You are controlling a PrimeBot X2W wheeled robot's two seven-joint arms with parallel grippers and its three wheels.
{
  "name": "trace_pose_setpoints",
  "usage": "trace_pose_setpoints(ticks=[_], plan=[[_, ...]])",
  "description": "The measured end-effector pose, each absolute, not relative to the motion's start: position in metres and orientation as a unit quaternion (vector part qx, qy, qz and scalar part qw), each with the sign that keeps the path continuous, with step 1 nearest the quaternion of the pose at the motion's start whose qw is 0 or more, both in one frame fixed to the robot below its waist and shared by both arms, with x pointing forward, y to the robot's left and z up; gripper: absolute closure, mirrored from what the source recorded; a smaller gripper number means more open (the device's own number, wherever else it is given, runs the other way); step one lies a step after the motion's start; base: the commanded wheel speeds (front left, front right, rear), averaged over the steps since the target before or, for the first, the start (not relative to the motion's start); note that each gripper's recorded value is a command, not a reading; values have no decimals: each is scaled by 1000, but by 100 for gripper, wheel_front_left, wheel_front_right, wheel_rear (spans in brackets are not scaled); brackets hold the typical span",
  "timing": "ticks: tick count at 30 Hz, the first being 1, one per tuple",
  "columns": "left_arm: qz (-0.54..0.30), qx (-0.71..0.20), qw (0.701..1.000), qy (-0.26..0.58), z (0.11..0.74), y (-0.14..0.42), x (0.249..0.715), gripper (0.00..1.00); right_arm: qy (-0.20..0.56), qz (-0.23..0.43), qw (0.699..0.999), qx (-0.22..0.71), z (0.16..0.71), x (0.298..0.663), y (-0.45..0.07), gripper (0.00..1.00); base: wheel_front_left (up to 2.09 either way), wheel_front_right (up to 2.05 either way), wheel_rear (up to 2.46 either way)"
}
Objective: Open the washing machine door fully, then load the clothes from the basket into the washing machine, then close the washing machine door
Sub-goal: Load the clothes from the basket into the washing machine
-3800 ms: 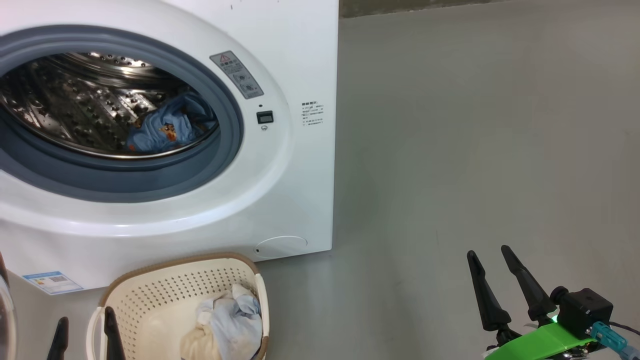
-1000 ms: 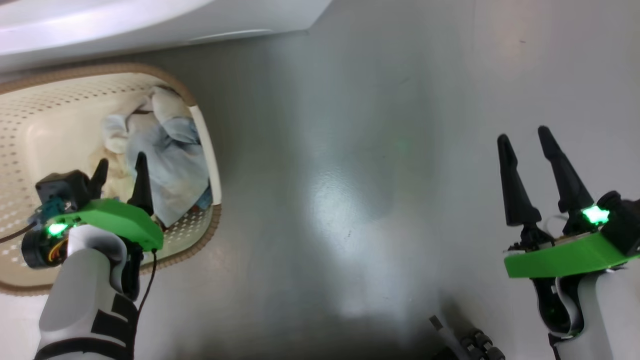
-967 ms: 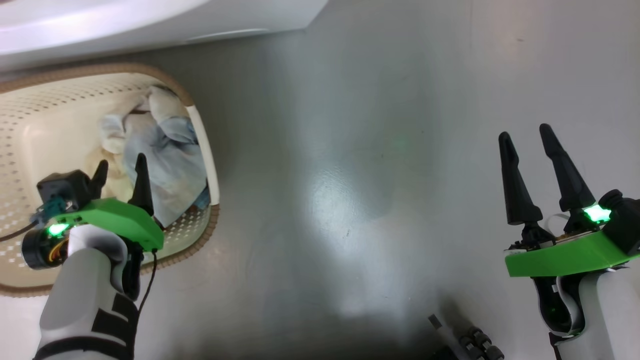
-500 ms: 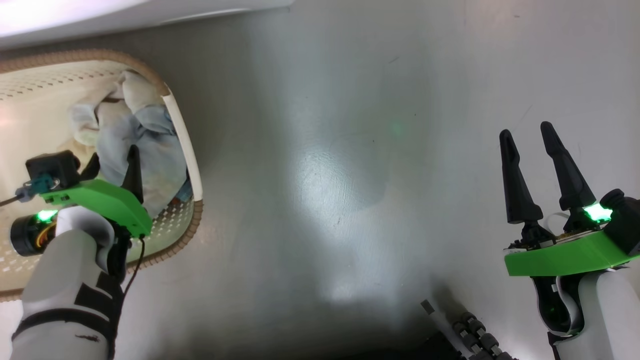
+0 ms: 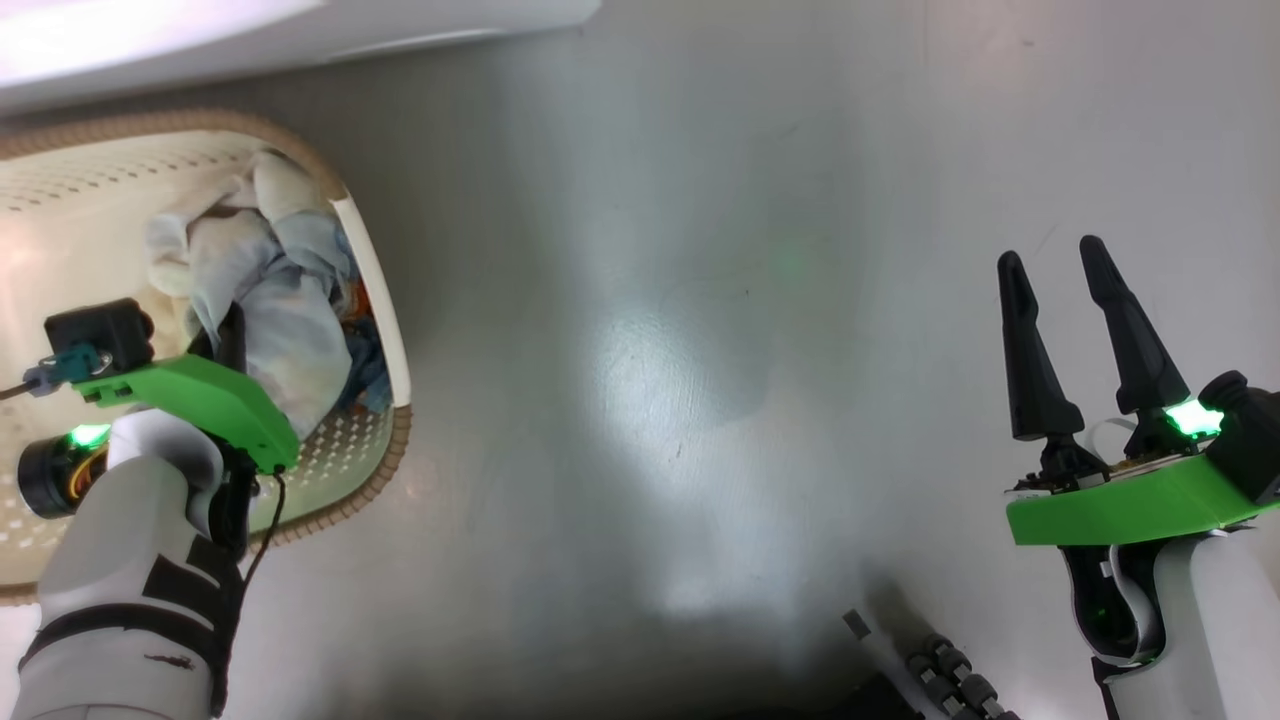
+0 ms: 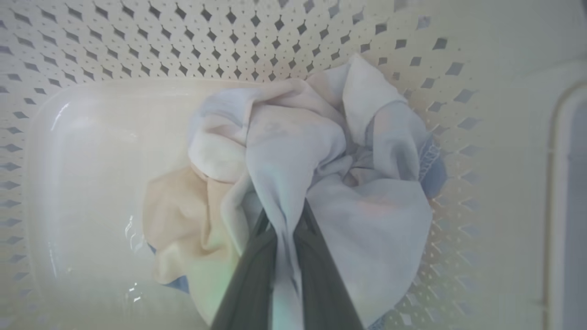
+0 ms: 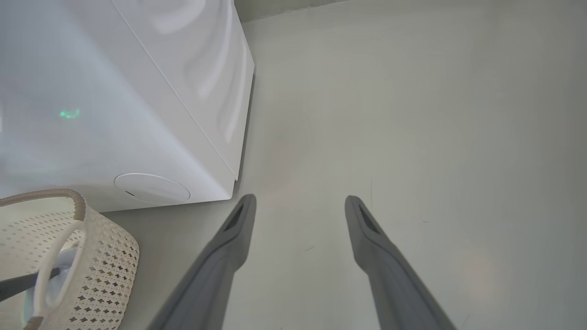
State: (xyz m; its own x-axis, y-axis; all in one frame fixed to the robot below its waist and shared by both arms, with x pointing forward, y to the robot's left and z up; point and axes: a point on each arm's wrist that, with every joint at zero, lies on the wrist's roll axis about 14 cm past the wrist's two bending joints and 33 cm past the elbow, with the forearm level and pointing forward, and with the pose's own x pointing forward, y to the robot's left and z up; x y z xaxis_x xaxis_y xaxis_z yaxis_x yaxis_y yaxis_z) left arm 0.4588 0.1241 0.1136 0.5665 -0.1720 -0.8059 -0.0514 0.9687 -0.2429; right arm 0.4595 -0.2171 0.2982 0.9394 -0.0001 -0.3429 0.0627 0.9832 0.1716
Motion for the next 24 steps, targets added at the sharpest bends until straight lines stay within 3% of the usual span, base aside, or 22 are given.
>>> trace_pose_setpoints(ticks=[7,24], plan=[[-36,-126,900,415,144,127,477,100,153,-13,984,93,317,463,-215,0,0,0,0],[10,-134,956,263,263,169,463,100,73,7,992,99,394,465,-207,0,0,0,0]])
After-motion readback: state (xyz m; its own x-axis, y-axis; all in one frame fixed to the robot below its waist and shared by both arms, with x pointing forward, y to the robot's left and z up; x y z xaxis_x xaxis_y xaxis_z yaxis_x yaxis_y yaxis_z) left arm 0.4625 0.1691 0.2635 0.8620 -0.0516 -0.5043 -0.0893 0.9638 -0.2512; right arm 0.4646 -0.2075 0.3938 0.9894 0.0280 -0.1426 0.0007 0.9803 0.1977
